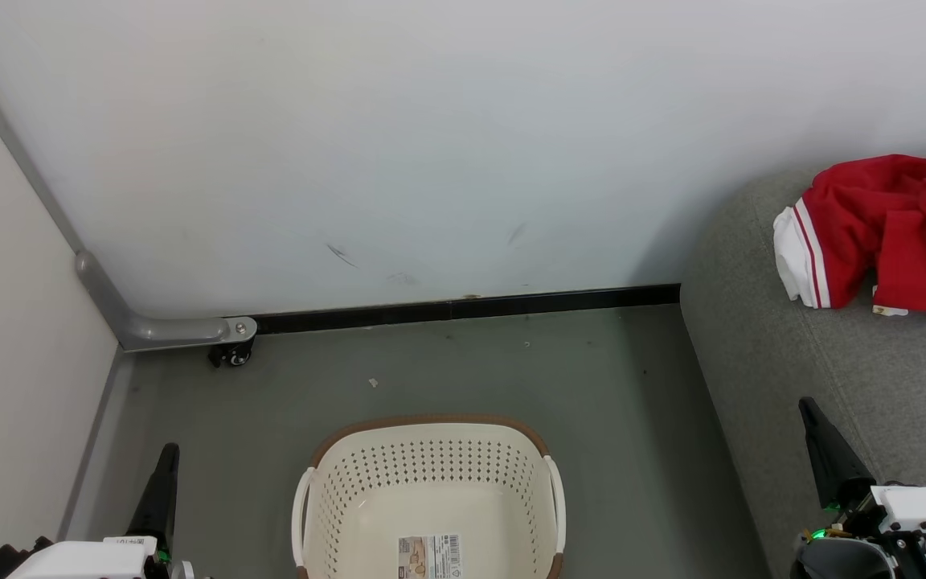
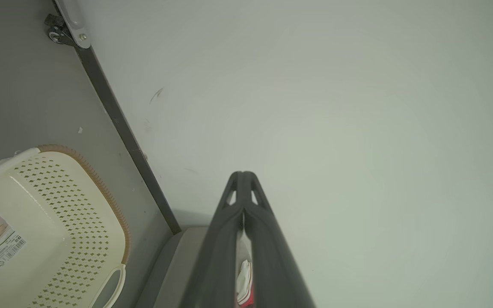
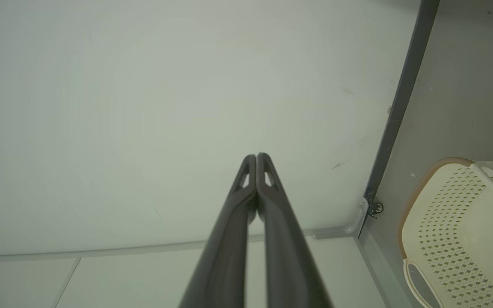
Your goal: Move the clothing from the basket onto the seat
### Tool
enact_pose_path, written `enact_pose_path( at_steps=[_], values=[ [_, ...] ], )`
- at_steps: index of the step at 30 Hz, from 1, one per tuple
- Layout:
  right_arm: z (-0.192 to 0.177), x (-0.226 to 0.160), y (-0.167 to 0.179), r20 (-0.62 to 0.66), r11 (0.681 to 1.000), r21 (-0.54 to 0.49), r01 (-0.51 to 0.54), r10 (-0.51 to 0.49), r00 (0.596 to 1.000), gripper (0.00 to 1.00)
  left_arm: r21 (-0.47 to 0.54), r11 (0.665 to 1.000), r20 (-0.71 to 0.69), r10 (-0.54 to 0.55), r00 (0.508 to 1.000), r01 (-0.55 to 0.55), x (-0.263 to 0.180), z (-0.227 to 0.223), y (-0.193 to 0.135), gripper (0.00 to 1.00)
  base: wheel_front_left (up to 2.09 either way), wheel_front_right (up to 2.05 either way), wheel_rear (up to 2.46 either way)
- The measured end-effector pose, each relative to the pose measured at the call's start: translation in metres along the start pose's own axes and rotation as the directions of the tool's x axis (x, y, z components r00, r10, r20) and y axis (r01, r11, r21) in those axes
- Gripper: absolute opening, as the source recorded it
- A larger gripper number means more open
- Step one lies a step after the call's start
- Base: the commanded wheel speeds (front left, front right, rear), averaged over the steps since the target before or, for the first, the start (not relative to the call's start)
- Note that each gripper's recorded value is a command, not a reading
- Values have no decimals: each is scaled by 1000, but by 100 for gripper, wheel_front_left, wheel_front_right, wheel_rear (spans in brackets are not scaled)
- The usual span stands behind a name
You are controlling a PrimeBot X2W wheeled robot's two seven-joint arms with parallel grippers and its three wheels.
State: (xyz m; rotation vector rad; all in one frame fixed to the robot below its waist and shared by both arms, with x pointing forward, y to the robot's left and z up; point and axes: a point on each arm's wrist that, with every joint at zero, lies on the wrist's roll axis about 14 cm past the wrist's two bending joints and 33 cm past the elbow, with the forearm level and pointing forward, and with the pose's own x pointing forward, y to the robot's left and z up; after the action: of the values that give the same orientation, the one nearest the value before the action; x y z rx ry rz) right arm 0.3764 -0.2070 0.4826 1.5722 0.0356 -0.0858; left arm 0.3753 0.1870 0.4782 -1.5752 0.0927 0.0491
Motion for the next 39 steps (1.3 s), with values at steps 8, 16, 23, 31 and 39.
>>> enact_pose_path(
  at_steps=[8,16,23,31,39],
  values=[
    [0,0,0,0,1000,0,0,0,1000,0,0,1000,0,0,1000,0,0,0,0,0,0,0,0],
    [0,0,0,0,1000,0,0,0,1000,0,0,1000,0,0,1000,0,0,0,0,0,0,0,0],
    [0,0,0,0,1000,0,0,0,1000,0,0,1000,0,0,1000,0,0,0,0,0,0,0,0],
    [0,0,0,0,1000,0,0,0,1000,0,0,1000,0,0,1000,0,0,0,0,0,0,0,0],
    [0,0,0,0,1000,0,0,0,1000,0,0,1000,0,0,1000,0,0,0,0,0,0,0,0]
  ],
)
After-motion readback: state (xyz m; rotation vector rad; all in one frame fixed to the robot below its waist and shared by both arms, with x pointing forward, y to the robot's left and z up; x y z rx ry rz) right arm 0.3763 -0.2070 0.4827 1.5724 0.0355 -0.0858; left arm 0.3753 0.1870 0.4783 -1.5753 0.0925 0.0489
